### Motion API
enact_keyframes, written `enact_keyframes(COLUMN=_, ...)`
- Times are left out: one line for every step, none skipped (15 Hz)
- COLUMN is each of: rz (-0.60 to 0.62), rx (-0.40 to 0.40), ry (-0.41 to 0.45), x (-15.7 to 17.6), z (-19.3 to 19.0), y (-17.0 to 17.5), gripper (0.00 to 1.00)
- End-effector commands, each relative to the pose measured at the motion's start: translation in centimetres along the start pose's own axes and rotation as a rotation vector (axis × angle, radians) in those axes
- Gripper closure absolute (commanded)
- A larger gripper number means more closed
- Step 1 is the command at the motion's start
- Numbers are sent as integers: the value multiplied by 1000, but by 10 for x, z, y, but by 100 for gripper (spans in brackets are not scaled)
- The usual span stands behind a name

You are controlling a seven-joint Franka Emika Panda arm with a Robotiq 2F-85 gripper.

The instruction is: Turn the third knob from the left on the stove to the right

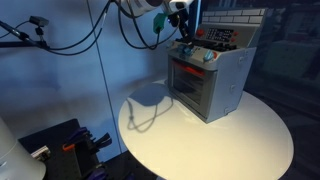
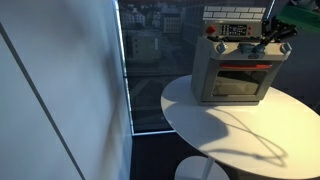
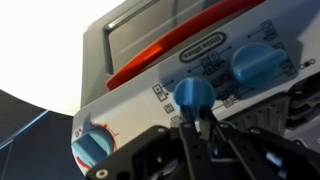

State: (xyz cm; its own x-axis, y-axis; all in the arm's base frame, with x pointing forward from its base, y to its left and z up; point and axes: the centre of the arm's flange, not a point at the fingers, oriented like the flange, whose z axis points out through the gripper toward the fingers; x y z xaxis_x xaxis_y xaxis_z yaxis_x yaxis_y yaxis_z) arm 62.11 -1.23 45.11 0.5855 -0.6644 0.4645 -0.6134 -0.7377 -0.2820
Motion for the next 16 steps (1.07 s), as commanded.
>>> enact_keyframes(rz=130, rx=17, ry=39, x=8, z=1, y=16, gripper=96)
enact_keyframes(rz=162, rx=22, ry=44, x=8, z=1, y=17, gripper=96)
enact_keyframes(rz=190, rx=28, ry=47, x=8, z=0, y=18, gripper=96)
enact_keyframes(rz=220, rx=36, ry=51, x=8, z=0, y=19, gripper=96)
enact_keyframes(rz=248, rx=42, ry=53, x=7, z=0, y=20, gripper=96)
enact_keyframes(rz=273, rx=47, ry=57, x=7, z=0, y=21, gripper=96)
enact_keyframes(rz=298, rx=53, ry=58, x=7, z=-1, y=21, gripper=96)
enact_keyframes(rz=321, rx=58, ry=61, x=6, z=-1, y=22, gripper=96)
enact_keyframes(rz=346, rx=65, ry=64, x=6, z=-1, y=23, gripper=96)
enact_keyframes(rz=366, rx=70, ry=66, x=5, z=-1, y=24, gripper=96)
enact_keyframes(rz=380, rx=75, ry=67, x=5, z=-2, y=25, gripper=96)
enact_keyframes(rz=391, rx=78, ry=69, x=4, z=-2, y=25, gripper=96)
enact_keyframes(rz=396, rx=82, ry=70, x=4, z=-3, y=26, gripper=96)
enact_keyframes(rz=401, rx=84, ry=71, x=3, z=-3, y=26, gripper=96)
enact_keyframes(rz=406, rx=85, ry=70, x=3, z=-3, y=26, gripper=95)
enact_keyframes(rz=405, rx=85, ry=69, x=3, z=-4, y=26, gripper=80)
